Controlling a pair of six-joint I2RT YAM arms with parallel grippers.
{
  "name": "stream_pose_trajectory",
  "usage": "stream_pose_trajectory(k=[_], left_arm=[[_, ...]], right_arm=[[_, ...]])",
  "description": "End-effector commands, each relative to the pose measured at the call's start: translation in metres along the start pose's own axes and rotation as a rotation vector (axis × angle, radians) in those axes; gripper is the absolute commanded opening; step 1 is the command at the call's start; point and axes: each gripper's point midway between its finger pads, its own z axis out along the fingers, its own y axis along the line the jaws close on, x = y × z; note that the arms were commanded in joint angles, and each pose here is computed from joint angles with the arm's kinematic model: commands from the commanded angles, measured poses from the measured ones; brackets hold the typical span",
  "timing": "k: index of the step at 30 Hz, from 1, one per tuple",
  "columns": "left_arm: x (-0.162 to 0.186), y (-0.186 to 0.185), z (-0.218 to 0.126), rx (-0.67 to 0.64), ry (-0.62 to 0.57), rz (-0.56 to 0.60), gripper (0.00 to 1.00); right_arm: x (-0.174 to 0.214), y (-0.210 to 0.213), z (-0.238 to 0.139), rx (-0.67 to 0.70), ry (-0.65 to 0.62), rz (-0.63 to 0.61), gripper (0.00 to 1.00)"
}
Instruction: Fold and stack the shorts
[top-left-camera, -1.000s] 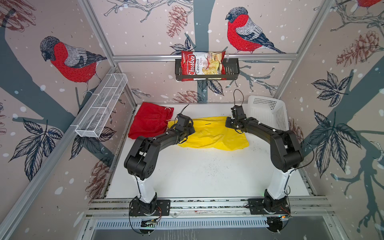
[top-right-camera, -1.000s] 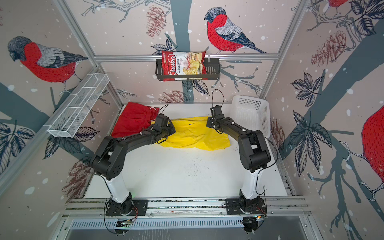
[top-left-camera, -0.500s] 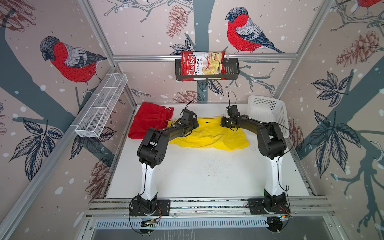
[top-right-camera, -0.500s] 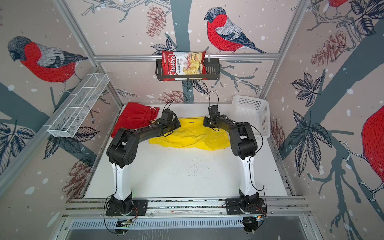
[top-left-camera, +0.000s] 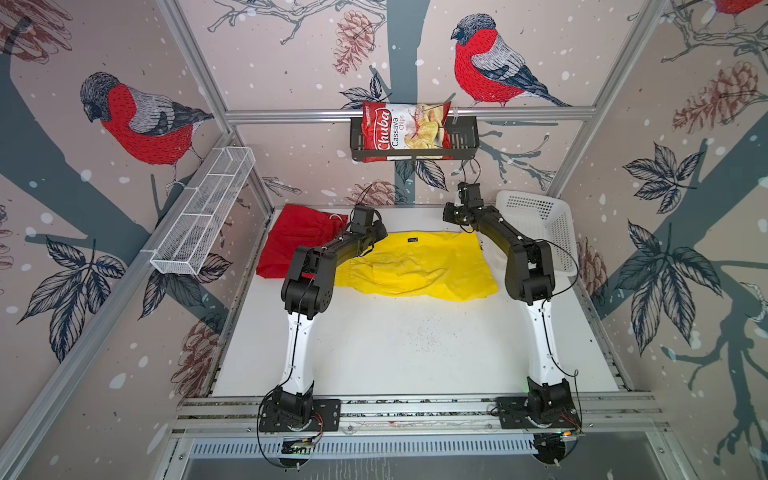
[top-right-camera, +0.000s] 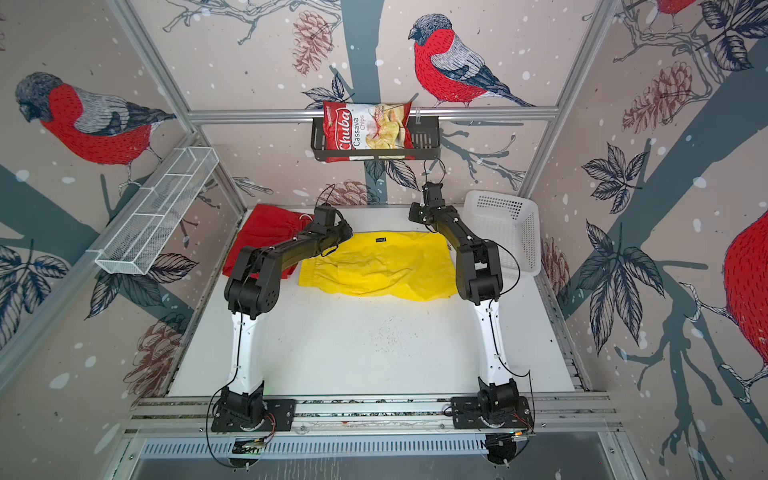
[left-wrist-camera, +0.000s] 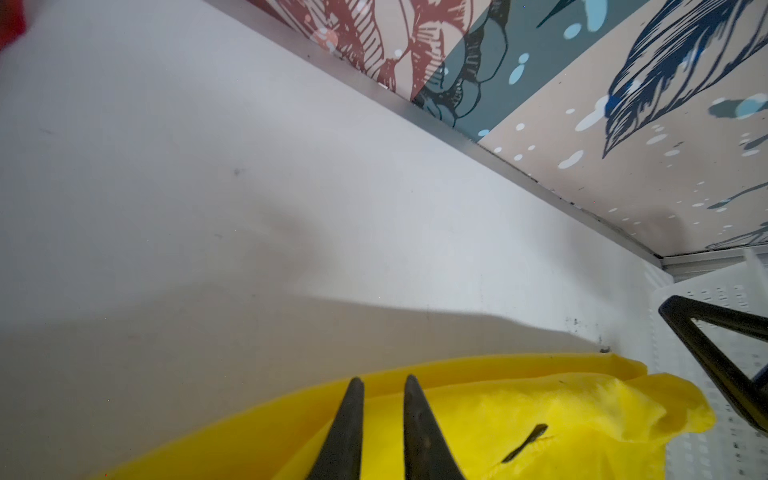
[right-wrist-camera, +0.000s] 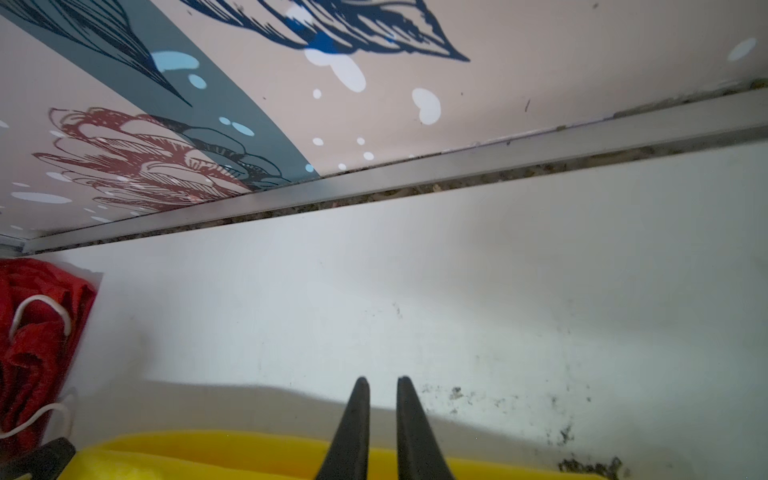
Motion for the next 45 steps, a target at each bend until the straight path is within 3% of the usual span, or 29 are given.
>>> stream_pose_trajectory(k=[1, 7, 15, 23, 31, 38, 45], left_arm=[[-0.019, -0.029, -0.021, 0.089, -0.033, 0.041, 0.22], [-0.004, -0.034, -0.062, 0.143, -0.030, -0.002, 0.24], [0.058, 0.018, -0.064, 0.033, 0.073, -0.055, 0.23], [0.084, 0.053, -0.072, -0.086, 0.108, -0.047, 0.22], [0.121, 0.099, -0.092, -0.244, 0.165, -0.022, 0.18], [0.166, 0.126, -0.112, -0.314, 0.257, -0.041, 0.14], [0.176, 0.105, -0.145, -0.280, 0.274, -0.018, 0.14]], right_arm=[[-0.007, 0.028, -0.034, -0.044, -0.026, -0.058, 0.21], [0.058, 0.049, -0.061, -0.036, 0.063, -0.169, 0.15], [0.106, 0.000, -0.035, -0.008, 0.177, -0.079, 0.15], [0.091, -0.067, 0.011, 0.108, 0.175, 0.014, 0.15], [0.039, -0.105, 0.013, 0.188, 0.076, 0.061, 0.19], [0.021, -0.099, 0.019, 0.161, 0.080, 0.067, 0.21], [0.047, -0.071, 0.006, 0.184, 0.129, 0.006, 0.13]])
